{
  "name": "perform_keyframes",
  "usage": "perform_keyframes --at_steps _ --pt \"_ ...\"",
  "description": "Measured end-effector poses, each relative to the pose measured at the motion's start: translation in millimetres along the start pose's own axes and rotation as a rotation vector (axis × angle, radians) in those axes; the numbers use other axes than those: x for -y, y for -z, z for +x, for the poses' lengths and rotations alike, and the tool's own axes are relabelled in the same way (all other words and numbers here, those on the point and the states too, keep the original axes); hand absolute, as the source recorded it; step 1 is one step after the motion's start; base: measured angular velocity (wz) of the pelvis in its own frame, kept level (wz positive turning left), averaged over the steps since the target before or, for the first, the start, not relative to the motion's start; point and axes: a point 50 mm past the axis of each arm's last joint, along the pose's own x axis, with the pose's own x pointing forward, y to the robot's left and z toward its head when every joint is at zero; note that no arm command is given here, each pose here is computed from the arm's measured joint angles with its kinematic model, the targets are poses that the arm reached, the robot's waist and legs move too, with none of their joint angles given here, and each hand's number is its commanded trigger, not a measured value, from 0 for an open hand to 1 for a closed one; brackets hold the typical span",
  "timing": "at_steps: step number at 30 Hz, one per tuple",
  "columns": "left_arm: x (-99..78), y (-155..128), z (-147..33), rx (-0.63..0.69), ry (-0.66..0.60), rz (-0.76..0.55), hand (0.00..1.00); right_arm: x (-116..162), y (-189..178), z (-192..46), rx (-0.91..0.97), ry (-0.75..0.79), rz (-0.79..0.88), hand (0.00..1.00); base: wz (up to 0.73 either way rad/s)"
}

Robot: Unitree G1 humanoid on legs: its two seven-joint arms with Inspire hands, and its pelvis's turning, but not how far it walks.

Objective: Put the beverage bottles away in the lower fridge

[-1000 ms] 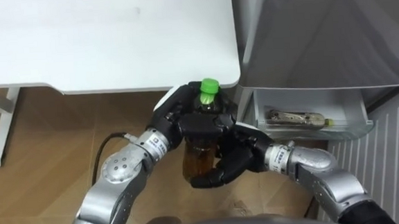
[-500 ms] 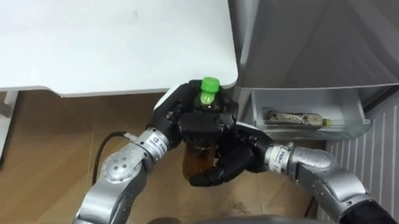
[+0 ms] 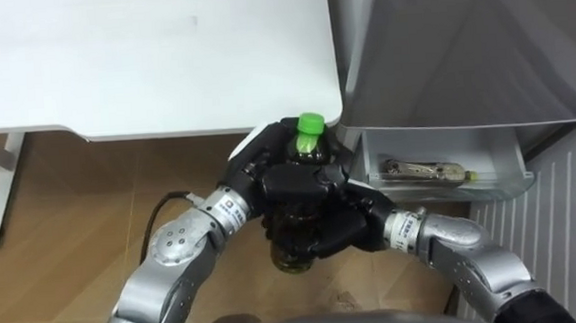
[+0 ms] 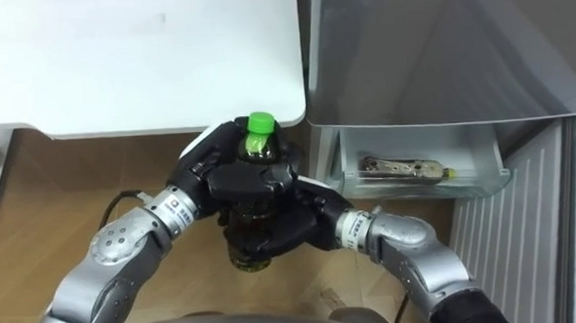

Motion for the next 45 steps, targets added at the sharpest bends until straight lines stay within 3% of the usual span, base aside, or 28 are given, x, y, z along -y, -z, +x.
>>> perform_keyframes --at_steps 3,5,6,7,38,45 --pt "1.0 0 0.3 0.002 0.005 -0.009 1.00 -1 0 1 0.002 -0.005 0.003 1.00 0.00" --pt "1.2 0 0.3 0.003 0.006 -0.013 0.79 -1 0 1 0.003 -0.005 0.005 1.00 0.00" --pt "1.4 0 0.4 0.006 0.007 -0.025 0.34 -1 0 1 0.005 -0.006 0.004 1.00 0.00" --pt "1.6 0 0.4 0.008 0.006 -0.037 0.00 -1 -1 1 0.010 -0.007 0.002 1.00 0.00" --pt "-3.2 -1 -1.4 0.015 -0.035 -0.052 0.00 -1 3 -3 -0.006 -0.012 0.021 1.00 0.00" --pt "-6.3 -13 1.5 0.055 -0.045 -0.011 0.00 0 2 -3 -0.008 -0.010 0.020 1.00 0.00"
